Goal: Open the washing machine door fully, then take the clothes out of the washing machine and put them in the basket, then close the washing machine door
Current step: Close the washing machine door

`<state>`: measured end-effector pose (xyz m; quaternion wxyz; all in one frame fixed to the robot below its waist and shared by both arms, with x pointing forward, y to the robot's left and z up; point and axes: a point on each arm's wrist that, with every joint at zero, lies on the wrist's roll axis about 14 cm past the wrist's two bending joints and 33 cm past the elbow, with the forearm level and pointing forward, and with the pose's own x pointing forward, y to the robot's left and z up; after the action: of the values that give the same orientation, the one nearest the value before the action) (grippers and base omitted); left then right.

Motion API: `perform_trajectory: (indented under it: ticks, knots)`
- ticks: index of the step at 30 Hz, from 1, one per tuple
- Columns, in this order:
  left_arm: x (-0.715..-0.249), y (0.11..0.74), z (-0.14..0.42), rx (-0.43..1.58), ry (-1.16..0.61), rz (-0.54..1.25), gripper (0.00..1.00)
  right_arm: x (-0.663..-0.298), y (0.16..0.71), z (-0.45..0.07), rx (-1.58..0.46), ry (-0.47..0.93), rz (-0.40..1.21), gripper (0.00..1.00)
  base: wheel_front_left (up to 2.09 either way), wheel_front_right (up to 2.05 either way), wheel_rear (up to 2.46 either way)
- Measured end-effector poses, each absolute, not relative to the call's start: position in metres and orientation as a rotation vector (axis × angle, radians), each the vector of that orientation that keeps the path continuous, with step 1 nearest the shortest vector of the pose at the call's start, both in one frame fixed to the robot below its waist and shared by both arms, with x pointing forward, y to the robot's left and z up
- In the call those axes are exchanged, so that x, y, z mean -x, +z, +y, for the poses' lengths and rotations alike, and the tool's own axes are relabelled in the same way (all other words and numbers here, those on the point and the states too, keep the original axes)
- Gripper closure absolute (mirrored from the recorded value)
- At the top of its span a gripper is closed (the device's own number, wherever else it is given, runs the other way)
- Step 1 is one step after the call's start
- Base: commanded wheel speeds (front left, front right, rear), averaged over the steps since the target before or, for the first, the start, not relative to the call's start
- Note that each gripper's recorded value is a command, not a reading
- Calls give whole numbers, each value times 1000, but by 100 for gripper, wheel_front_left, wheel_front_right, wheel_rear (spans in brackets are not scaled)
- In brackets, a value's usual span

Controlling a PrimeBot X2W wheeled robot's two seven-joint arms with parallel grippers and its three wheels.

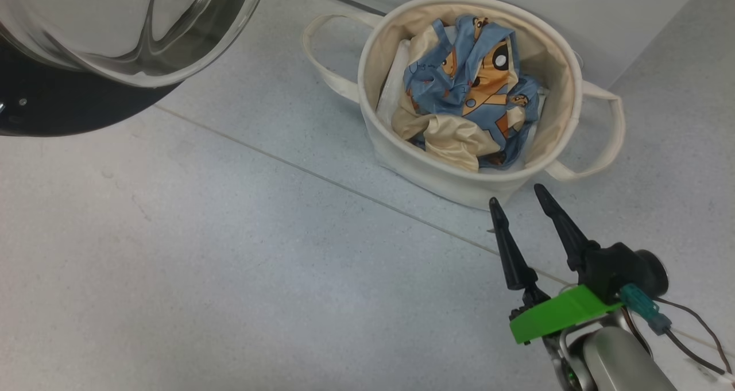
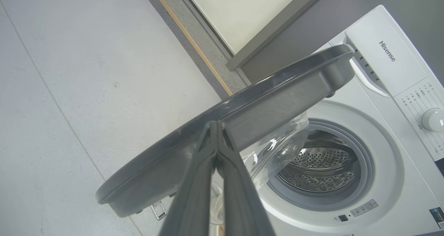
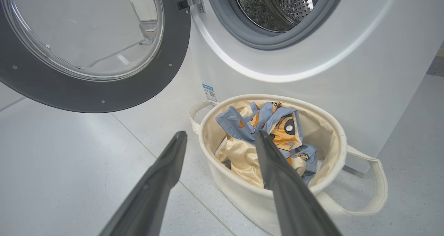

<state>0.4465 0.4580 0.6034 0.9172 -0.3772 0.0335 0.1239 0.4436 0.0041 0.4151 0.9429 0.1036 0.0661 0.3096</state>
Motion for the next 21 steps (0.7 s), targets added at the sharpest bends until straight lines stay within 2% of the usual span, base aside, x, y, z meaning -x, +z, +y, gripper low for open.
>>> perform_trajectory:
  ticks: [6, 21]
  knots:
    - [-455, 622, 465, 745, 270, 3, 100, -445, 410, 0, -200, 630, 144, 0, 0, 0, 0]
    - [-453, 617, 479, 738, 334, -23, 100, -430, 408, -16, -162, 610, 165, 0, 0, 0, 0]
